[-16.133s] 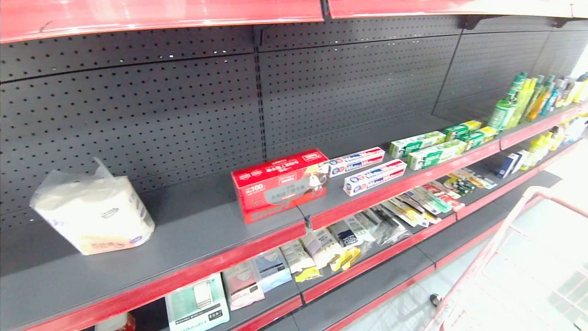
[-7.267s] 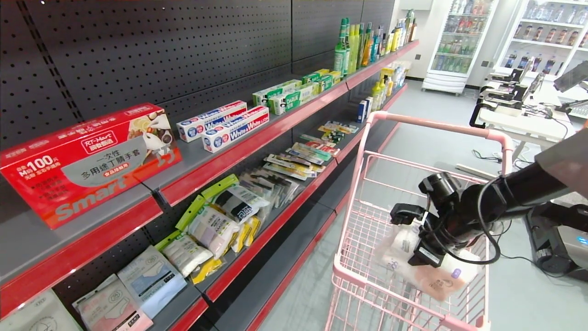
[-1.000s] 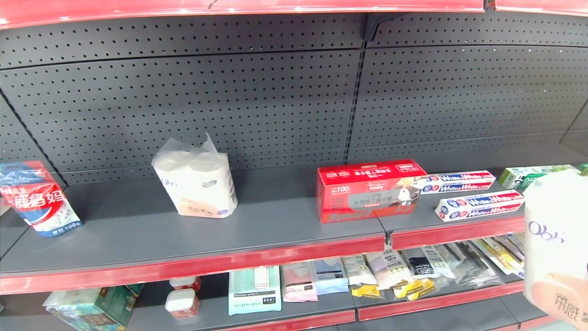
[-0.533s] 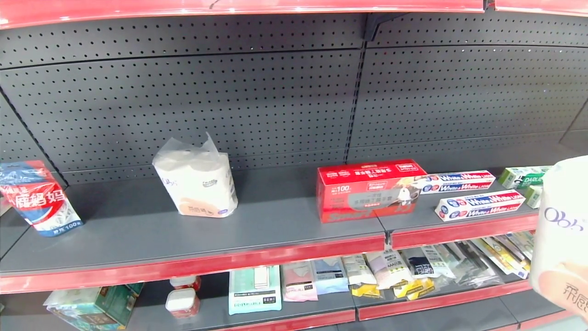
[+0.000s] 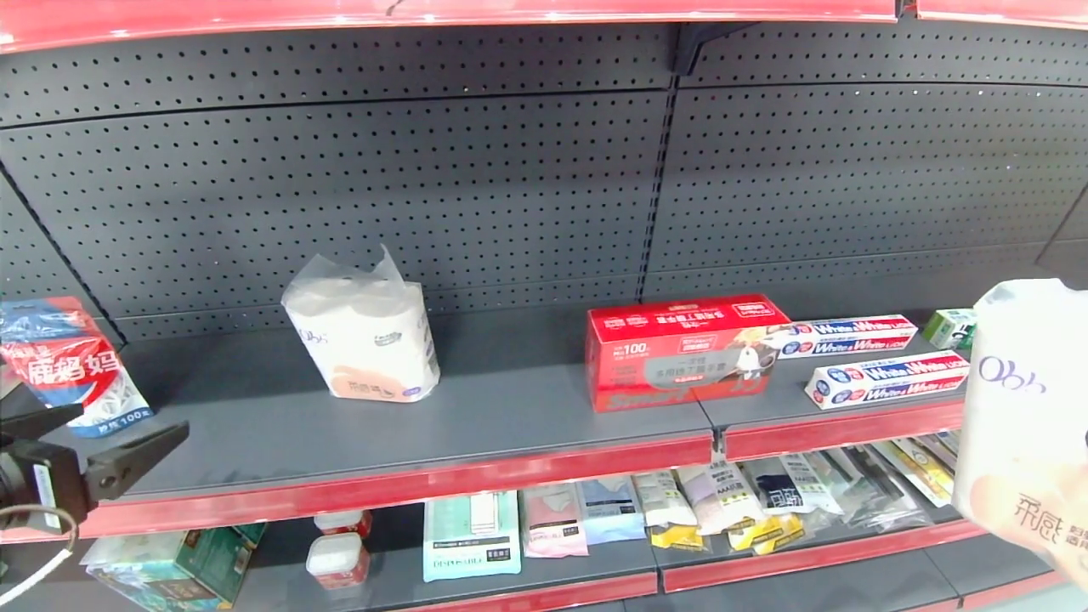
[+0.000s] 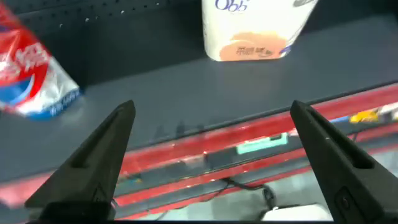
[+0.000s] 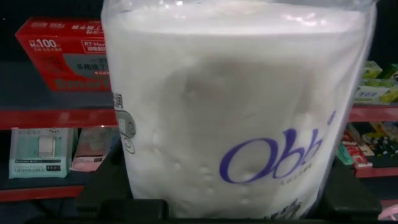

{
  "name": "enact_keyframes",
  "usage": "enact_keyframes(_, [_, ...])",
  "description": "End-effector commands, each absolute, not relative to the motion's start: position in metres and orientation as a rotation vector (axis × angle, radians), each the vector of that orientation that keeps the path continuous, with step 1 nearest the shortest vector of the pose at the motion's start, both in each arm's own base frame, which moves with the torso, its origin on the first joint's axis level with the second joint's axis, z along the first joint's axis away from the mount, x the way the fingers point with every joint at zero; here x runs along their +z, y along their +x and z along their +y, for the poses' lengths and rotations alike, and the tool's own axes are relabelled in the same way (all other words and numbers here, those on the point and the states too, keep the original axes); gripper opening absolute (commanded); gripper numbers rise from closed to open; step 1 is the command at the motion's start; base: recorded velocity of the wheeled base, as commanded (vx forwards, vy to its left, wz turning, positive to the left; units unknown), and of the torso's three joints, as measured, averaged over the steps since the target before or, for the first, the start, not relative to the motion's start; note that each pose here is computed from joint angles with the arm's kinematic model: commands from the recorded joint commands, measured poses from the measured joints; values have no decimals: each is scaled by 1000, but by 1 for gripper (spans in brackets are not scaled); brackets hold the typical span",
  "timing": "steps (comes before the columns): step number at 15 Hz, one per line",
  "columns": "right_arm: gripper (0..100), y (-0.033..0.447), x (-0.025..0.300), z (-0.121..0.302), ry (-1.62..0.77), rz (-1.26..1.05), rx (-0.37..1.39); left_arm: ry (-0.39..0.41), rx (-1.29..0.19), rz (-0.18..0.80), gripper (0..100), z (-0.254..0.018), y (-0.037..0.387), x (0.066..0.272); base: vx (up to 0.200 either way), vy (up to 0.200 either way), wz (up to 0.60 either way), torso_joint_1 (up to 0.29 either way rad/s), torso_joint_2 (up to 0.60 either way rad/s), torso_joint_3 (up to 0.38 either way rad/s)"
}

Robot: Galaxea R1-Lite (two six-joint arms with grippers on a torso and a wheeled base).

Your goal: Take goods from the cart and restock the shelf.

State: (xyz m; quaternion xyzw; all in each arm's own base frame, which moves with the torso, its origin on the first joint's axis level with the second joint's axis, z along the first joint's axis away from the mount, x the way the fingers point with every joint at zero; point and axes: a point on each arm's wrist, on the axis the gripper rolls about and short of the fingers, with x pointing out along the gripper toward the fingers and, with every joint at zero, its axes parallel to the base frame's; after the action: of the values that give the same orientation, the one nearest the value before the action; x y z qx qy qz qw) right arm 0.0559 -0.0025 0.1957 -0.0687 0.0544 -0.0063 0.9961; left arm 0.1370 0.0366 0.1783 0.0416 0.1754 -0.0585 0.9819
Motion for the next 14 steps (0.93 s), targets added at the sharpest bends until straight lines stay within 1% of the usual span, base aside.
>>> enact_keyframes(1, [0, 60, 194, -3, -134, 135, -15, 109, -200, 429, 100, 86, 182, 141, 0, 0, 0, 0, 0, 0])
enact_keyframes(2, [0, 65, 193, -5, -107, 160, -41, 136, -268, 360, 100, 101, 209, 132, 0, 0, 0, 0, 0, 0])
enact_keyframes(3, [0, 68, 192, -6, -105, 170, -54, 139, -283, 343, 100, 104, 216, 131, 0, 0, 0, 0, 0, 0])
enact_keyframes(4, [0, 75, 194, -10, -101, 196, -94, 131, -350, 311, 100, 112, 233, 131, 0, 0, 0, 0, 0, 0])
enact_keyframes(5, [0, 79, 195, -12, -99, 209, -113, 126, -382, 295, 100, 118, 245, 130, 0, 0, 0, 0, 0, 0])
enact_keyframes(6, [0, 80, 196, -12, -99, 207, -115, 126, -392, 289, 100, 120, 248, 131, 0, 0, 0, 0, 0, 0])
enact_keyframes(7, [0, 84, 202, -13, -98, 200, -115, 118, -459, 265, 100, 123, 261, 129, 0, 0, 0, 0, 0, 0])
enact_keyframes(8, [0, 85, 204, -13, -98, 198, -119, 115, -495, 260, 100, 122, 269, 126, 0, 0, 0, 0, 0, 0])
enact_keyframes(9, [0, 85, 205, -14, -98, 197, -120, 112, -506, 260, 100, 123, 273, 125, 0, 0, 0, 0, 0, 0])
enact_keyframes(11, [0, 86, 204, -15, -98, 204, -133, 104, -550, 260, 100, 127, 296, 114, 0, 0, 0, 0, 0, 0])
enact_keyframes(14, [0, 86, 203, -15, -99, 210, -136, 98, -623, 227, 100, 131, 316, 110, 0, 0, 0, 0, 0, 0])
